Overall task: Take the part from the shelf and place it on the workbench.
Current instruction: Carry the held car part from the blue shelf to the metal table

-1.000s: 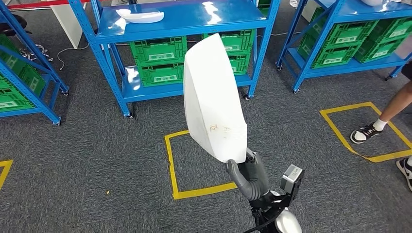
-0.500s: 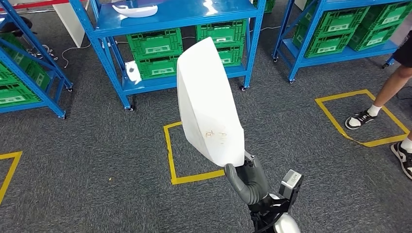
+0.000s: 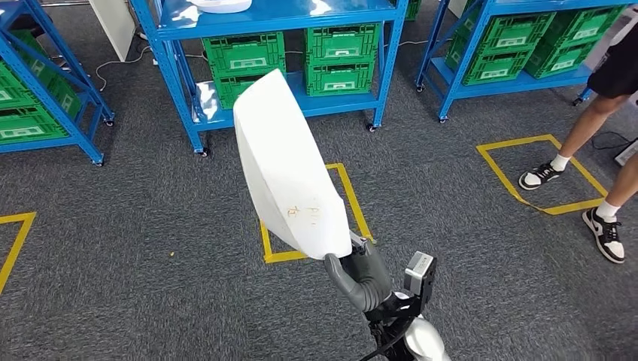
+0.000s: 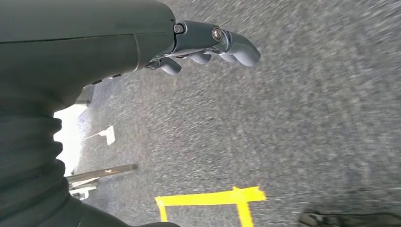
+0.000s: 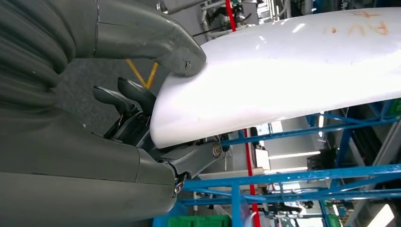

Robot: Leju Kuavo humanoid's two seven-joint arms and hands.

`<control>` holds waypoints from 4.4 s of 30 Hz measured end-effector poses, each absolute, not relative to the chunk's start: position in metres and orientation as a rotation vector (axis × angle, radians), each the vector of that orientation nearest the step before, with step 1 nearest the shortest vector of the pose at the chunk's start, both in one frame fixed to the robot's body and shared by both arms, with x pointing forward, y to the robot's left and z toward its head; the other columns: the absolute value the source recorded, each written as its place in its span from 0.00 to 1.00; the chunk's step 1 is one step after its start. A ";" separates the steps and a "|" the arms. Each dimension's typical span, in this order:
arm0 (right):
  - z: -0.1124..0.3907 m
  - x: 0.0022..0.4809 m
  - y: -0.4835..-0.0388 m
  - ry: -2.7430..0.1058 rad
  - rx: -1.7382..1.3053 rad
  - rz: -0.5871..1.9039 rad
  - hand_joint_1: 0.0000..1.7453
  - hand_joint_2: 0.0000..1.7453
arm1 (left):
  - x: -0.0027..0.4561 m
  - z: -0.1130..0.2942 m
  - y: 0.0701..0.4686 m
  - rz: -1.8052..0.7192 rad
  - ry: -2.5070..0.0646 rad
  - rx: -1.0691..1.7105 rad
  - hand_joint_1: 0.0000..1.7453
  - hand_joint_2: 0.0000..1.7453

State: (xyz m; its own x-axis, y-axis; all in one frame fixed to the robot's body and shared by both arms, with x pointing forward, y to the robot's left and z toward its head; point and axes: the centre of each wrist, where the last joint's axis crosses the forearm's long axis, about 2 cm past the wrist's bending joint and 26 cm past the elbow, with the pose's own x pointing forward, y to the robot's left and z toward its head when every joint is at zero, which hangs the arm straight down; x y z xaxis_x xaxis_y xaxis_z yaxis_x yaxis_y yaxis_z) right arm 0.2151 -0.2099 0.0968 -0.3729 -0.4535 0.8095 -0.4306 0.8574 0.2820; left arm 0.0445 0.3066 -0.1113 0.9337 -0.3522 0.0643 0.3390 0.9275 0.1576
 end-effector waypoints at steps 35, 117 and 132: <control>0.091 0.225 -0.214 -1.939 0.755 0.067 1.00 1.00 | 0.028 -0.113 0.292 -0.241 0.001 0.110 0.00 1.00; 0.120 0.219 -0.214 -2.042 0.784 0.075 1.00 1.00 | 0.047 -0.111 0.289 -0.320 -0.029 0.110 0.00 1.00; 0.121 0.220 -0.217 -2.045 0.766 0.073 1.00 1.00 | 0.054 -0.110 0.292 -0.338 -0.063 0.121 0.00 1.00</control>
